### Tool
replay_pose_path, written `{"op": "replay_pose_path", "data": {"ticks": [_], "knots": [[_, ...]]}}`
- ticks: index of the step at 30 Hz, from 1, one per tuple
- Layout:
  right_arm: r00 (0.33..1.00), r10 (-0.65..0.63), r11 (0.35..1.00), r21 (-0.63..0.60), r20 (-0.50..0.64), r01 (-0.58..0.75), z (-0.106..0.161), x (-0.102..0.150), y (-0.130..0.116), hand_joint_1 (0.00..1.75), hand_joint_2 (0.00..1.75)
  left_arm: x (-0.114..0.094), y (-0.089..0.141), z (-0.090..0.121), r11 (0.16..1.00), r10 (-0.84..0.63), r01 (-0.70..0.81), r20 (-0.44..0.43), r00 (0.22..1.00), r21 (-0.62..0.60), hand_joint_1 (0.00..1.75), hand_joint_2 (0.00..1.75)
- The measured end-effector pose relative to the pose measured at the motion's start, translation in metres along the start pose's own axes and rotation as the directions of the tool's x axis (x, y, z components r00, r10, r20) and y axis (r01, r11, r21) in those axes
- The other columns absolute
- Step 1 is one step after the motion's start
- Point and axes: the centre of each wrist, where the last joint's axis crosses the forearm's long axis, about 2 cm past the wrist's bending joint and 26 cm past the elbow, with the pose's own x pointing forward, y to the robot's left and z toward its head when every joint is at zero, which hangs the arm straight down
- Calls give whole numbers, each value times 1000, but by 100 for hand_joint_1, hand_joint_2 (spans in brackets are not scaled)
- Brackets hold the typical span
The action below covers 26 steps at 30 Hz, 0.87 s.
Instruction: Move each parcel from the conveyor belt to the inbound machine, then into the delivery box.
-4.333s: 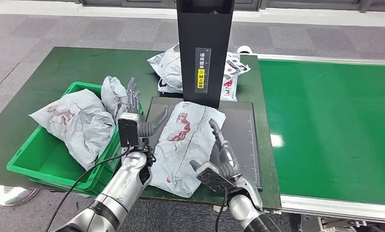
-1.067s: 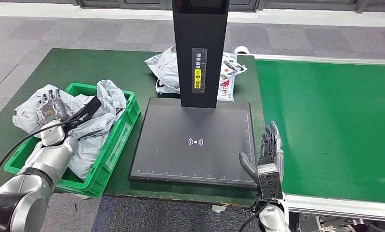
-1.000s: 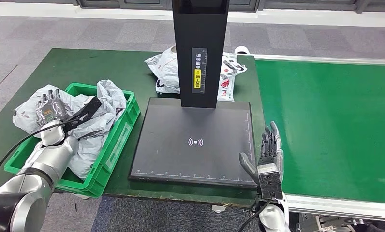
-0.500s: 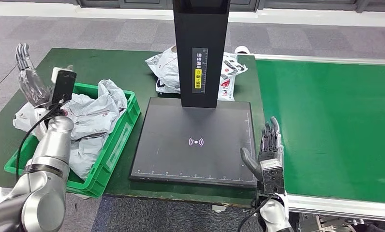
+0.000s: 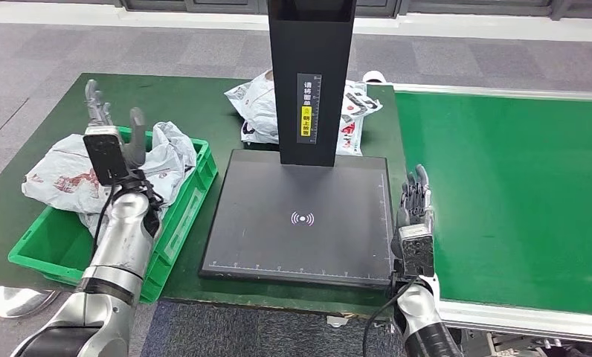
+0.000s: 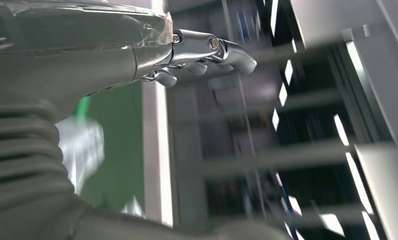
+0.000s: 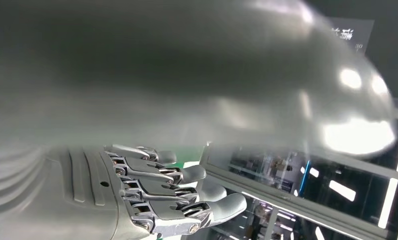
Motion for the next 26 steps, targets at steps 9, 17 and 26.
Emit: {"op": "replay_pose_path", "data": {"ticks": [9, 17, 26], "knots": [[1000, 18, 1000, 9, 12, -18, -4, -1, 2, 0, 44, 16, -26, 10, 992, 92, -87, 44, 995, -96, 0, 175], [943, 269, 963, -54, 195, -264, -28, 12, 10, 0, 175, 31, -90, 56, 943, 209, -190, 40, 977, -274, 0, 175], [939, 277, 961, -60, 203, -271, -28, 16, 22, 0, 175, 60, -155, 120, 897, 214, -217, -51, 976, -386, 0, 175]]}}
